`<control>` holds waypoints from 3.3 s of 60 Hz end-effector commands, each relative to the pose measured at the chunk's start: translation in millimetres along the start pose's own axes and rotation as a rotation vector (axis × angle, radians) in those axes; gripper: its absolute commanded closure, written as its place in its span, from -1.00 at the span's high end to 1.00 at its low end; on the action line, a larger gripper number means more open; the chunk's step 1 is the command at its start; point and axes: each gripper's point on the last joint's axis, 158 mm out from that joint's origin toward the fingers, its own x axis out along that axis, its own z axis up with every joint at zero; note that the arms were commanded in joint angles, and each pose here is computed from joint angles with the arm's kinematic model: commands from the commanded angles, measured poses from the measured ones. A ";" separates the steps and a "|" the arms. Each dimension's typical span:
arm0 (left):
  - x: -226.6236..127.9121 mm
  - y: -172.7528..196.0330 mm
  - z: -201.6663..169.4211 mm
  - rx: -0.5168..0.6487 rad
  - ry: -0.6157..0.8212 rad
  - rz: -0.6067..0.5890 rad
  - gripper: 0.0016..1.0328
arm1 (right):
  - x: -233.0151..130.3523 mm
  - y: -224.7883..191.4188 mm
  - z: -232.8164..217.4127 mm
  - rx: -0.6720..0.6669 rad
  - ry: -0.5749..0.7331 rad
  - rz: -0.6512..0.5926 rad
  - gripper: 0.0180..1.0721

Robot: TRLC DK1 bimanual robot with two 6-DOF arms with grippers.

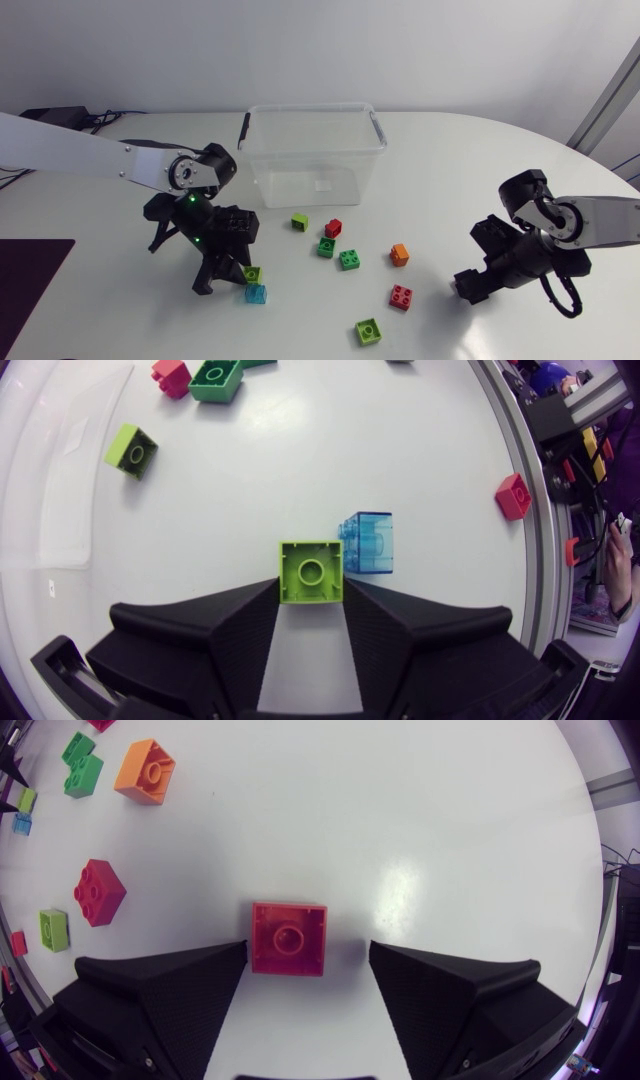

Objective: Place the duplo bricks in the container

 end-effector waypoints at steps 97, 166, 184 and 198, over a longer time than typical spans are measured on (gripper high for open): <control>-231.5 209.2 85.7 -0.405 -0.481 0.911 0.90 | -167.3 86.8 165.1 -0.105 -0.492 0.075 -0.51; -54.6 -4.0 26.9 -0.020 -0.131 0.423 0.90 | -151.6 126.7 305.9 -0.193 -0.568 0.031 -0.39; -25.2 -39.0 30.1 0.053 -0.080 0.297 0.90 | -160.8 116.8 311.4 -0.189 -0.589 -0.010 0.66; 7.0 -58.2 15.1 0.068 -0.010 0.181 0.88 | -188.4 117.9 272.1 -0.201 -0.608 -0.003 0.66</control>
